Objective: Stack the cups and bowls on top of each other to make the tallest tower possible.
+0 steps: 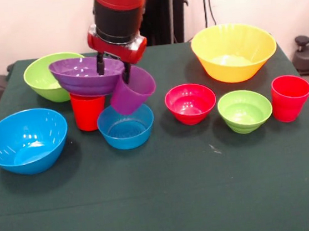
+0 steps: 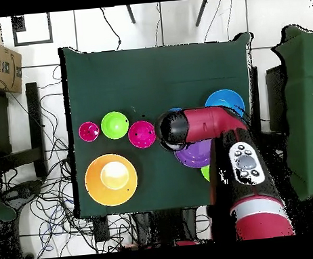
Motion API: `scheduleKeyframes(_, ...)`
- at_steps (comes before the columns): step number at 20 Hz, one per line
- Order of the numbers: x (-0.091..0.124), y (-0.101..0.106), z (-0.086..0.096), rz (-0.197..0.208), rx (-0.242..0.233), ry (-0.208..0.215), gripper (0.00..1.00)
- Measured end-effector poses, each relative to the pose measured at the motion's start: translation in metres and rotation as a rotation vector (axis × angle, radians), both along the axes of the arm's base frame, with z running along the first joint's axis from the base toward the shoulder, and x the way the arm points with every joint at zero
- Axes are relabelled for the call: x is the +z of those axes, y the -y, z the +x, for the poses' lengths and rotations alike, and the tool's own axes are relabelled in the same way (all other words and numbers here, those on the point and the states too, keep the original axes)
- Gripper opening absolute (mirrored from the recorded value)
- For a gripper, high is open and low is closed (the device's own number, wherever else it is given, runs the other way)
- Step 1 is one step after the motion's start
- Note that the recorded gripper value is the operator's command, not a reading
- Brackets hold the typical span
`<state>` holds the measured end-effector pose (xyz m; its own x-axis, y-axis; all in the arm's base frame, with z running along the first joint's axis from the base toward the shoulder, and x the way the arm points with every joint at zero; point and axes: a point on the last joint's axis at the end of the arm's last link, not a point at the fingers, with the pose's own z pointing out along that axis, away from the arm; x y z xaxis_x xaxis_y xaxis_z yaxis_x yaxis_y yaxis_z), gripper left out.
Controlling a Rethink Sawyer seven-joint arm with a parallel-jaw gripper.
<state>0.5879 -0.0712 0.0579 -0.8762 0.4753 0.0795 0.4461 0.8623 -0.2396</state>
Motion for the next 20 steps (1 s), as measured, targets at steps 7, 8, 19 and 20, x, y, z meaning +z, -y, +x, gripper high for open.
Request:
scheduleKeyframes(7,0.035,0.028,0.022,0.045,-0.078,-0.104,1.0)
scheduleKeyframes(8,0.04,0.031,0.026,0.051,-0.081,-0.115,1.0)
scheduleKeyframes(19,0.092,0.054,0.068,0.139,-0.082,-0.115,1.0)
scheduleKeyframes(20,0.095,0.054,0.07,0.141,-0.081,-0.108,1.0)
